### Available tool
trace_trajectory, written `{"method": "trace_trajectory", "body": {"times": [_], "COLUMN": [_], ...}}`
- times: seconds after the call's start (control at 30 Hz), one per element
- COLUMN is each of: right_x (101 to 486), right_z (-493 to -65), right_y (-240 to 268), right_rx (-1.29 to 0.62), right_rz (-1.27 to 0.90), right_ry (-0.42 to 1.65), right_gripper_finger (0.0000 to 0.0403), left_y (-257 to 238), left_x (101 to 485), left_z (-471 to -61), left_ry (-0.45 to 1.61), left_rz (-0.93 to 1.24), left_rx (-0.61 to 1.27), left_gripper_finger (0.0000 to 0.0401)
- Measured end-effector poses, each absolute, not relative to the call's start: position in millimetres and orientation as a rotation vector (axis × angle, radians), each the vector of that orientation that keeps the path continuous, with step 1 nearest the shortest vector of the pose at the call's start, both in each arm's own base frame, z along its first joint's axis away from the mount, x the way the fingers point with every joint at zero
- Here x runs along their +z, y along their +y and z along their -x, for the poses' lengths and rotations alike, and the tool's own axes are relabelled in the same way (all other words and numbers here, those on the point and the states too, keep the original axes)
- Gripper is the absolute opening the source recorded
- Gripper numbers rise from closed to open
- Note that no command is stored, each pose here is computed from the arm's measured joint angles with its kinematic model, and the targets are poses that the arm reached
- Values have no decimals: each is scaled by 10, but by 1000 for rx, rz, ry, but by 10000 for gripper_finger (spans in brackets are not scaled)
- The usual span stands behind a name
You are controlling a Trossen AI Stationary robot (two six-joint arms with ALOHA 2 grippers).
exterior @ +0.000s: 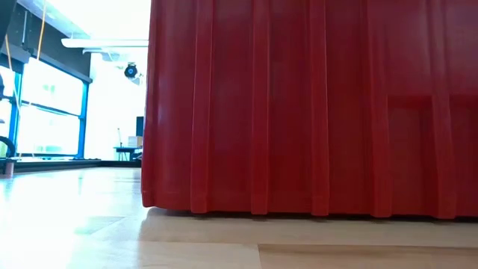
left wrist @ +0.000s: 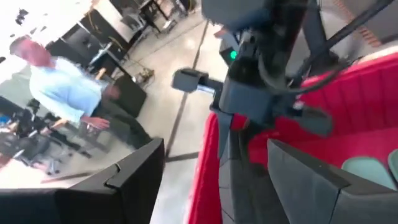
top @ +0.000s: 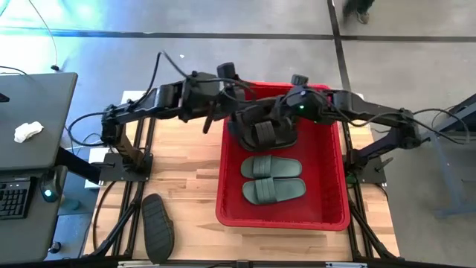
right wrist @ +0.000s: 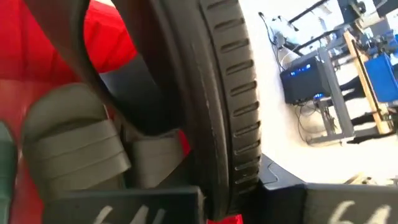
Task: Pick and place slides into bin
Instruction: Put the black slide into the red container
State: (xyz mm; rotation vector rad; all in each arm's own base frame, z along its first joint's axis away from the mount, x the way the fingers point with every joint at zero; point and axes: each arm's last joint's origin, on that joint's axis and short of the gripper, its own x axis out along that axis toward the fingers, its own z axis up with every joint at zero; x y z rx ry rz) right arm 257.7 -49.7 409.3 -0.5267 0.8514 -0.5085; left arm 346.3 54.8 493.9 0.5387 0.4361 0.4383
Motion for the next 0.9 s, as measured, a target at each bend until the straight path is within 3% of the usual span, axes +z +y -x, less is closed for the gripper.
{"method": "trace_trajectory", "body": {"times": [0.5,0.9], "right_x": [4359,4379], "right_z": [-3021,-3115], "right_y": [-356,-278], "right_rx": [-477,-461], "right_rz": [572,558], "right_ry": [837,829], "right_gripper_finger": [21,21], "left_y": [648,686], "left_x": [4720,4613], "left_z": [-3624,-3578], "left_ry": [501,634], "left_rz": [-463,-432], "left_rx": [306,456], "left_gripper_finger": [264,264]}}
